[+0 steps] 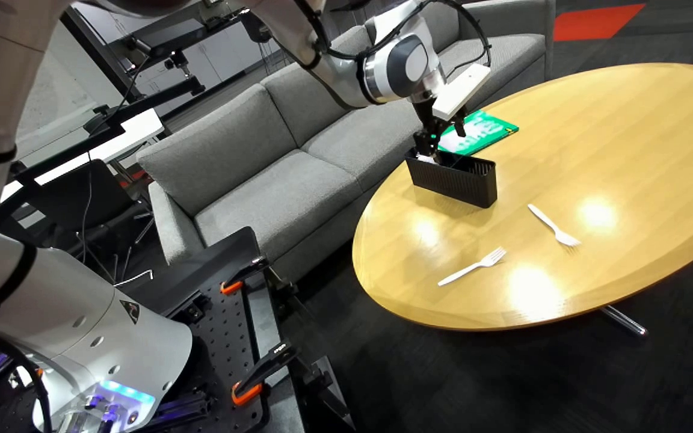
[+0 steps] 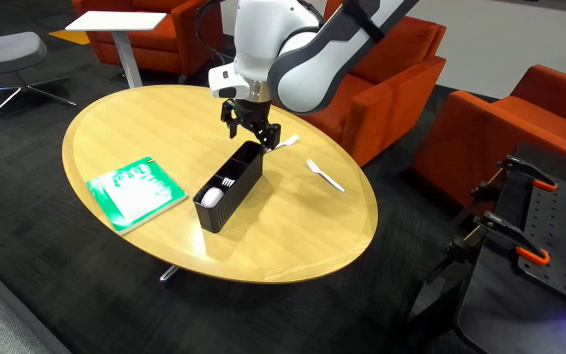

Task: Move the black object back

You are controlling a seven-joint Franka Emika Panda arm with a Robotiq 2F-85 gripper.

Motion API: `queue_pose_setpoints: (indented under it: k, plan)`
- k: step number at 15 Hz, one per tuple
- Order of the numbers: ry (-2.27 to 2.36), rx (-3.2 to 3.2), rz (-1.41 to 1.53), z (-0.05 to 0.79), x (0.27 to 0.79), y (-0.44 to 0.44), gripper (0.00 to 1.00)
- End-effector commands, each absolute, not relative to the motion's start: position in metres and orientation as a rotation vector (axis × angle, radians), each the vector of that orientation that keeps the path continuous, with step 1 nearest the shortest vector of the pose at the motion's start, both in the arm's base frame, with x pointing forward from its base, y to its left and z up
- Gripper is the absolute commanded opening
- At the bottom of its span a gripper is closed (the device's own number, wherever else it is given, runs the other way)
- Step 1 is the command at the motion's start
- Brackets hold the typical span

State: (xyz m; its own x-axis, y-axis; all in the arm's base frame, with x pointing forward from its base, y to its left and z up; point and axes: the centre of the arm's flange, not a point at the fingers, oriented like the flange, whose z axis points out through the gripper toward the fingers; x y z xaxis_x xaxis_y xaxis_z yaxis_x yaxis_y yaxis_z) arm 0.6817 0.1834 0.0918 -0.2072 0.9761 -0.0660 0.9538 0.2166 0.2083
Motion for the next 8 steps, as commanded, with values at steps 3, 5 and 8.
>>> queue_pose_setpoints:
  k: [3, 5, 8]
  plan:
    - [2.059, 1.947, 0.152, 0.172, 0.608, 0.179, 1.0]
    - [1.995, 1.968, 0.141, 0.193, 0.592, 0.179, 1.0]
    - [1.91, 2.033, 0.072, 0.226, 0.559, 0.182, 1.0]
